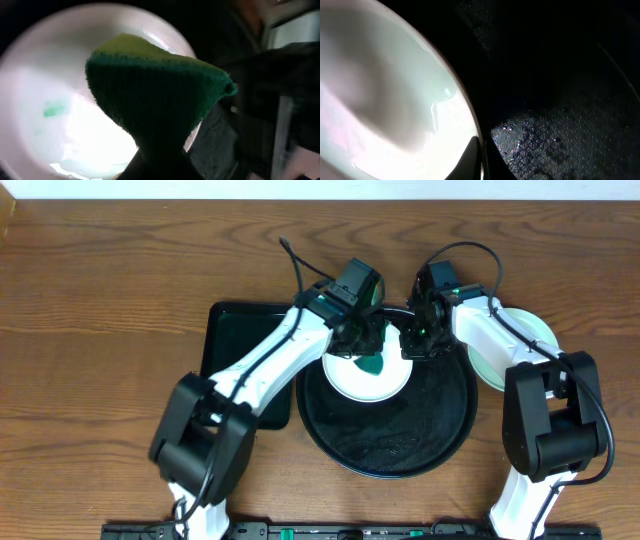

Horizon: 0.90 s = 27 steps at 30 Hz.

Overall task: Clean dirty plates on tray and stack at the side
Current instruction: 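Rub the sponge on the white plate's green smear, left gripper, then scrub the sponge in circles over the white plate while right gripper holds rim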

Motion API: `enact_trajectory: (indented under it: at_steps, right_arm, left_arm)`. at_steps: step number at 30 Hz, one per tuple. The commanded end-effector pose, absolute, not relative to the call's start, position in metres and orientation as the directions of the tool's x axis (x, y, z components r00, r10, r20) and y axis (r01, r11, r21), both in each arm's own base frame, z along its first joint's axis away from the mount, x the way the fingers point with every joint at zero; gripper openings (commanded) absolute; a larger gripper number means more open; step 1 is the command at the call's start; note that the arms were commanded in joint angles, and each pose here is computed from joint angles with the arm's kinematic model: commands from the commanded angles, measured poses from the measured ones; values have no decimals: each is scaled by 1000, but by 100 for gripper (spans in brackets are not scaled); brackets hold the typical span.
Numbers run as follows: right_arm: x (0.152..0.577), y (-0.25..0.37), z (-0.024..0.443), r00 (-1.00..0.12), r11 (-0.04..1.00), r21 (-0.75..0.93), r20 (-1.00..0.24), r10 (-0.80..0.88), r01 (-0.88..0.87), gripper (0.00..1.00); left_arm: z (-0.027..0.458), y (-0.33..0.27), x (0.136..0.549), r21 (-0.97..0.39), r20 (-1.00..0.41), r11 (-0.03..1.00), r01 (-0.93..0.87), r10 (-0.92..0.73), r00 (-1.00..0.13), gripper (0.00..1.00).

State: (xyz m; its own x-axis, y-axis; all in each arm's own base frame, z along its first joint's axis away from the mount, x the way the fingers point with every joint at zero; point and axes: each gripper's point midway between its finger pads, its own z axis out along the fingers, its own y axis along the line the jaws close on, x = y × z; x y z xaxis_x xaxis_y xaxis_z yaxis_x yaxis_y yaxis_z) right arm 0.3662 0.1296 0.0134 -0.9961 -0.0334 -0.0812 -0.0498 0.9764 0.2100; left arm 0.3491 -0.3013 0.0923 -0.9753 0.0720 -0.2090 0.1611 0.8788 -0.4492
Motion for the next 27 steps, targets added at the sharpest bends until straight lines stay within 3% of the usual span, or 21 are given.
enact_trajectory:
  at_steps: [1, 8, 15, 27]
  right_arm:
    - [366, 134, 13, -995, 973, 220, -85, -48, -66, 1]
    - [366, 134, 13, -995, 973, 220, -85, -48, -66, 1]
    - [366, 134, 13, -995, 973, 220, -85, -48, -65, 1]
    - [365, 134, 13, -995, 973, 220, -84, -48, -65, 1]
  left_arm:
    - [87, -284, 356, -361, -243, 919, 161, 74, -967, 7]
    - [70, -253, 365, -190, -270, 976, 110, 56, -961, 8]
    - [75, -257, 380, -179, -348, 971, 156, 86, -933, 7]
    - [41, -258, 380, -142, -306, 972, 188, 138, -942, 8]
